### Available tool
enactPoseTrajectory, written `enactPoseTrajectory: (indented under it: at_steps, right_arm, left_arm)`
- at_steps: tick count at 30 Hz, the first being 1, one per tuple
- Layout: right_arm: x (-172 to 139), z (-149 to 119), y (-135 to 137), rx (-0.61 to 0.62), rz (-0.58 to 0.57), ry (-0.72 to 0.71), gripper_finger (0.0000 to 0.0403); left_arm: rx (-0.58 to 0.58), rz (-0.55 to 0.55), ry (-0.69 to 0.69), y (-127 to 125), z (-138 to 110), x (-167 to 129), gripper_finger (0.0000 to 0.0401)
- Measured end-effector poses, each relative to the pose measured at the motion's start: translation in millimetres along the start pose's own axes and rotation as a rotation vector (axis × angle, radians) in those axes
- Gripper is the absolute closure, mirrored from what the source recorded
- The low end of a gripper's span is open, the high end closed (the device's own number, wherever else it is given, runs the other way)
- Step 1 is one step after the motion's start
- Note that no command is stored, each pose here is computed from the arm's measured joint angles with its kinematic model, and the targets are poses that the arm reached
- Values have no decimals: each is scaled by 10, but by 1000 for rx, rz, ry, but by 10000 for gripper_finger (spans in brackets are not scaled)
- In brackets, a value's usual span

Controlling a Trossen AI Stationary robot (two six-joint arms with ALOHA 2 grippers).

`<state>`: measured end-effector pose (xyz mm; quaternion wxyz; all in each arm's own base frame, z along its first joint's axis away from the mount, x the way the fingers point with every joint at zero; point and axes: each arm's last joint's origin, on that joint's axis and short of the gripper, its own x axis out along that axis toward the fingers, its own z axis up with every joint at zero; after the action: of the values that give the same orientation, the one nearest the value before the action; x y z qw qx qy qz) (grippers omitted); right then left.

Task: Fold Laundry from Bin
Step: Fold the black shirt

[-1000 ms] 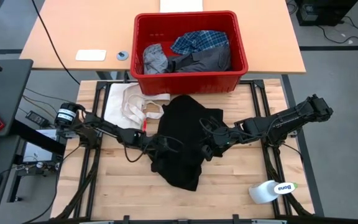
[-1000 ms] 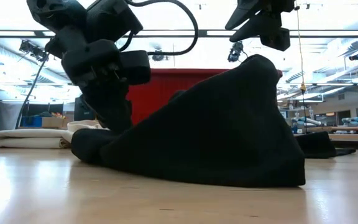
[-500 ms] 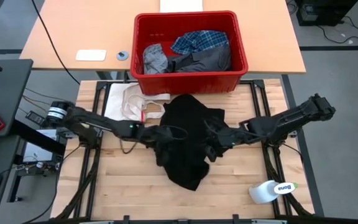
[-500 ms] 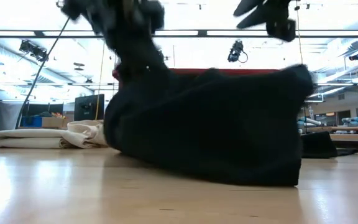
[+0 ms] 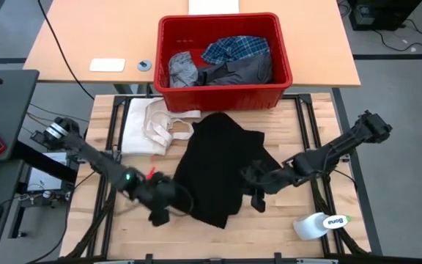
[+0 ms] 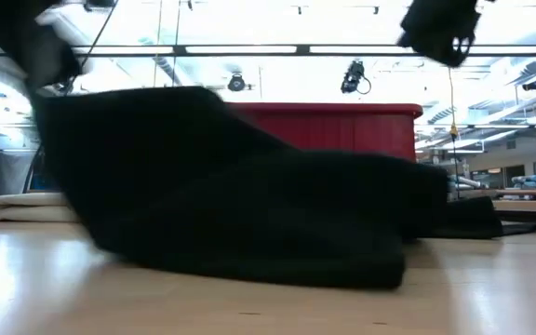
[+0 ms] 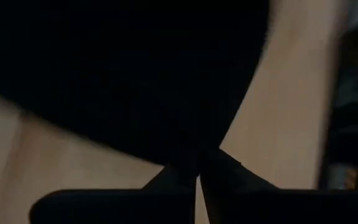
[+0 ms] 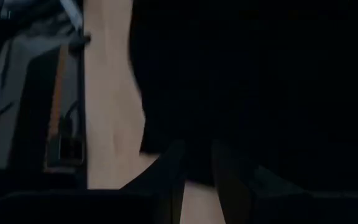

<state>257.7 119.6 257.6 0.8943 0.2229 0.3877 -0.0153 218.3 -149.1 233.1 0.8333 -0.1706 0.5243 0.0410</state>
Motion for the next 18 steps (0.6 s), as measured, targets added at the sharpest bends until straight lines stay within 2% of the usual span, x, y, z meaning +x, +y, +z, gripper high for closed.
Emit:
enactPoseTrajectory:
  at_steps: [2,4,7,9,13,18]
  right_arm:
    - [128,-74,-19,20,44,48,314]
    - [246,-135,-35,49,74,76,314]
    - [394,-193,-46,67,102,84,314]
    - [474,-220,-47,67,114,105,314]
    - [582,-255,-82,125,99,151,314]
    - [645,-234,-158,158,52,145,311]
  left_arm:
    - [-81,54,105,8,-228,59,380]
    - [-192,46,172,-32,-363,89,380]
    - [-282,99,252,-36,-530,62,384]
    - [-326,76,238,-99,-532,11,386]
    - [-340,26,147,-201,-456,-141,386]
    - [-431,-1,48,-254,-307,-283,361]
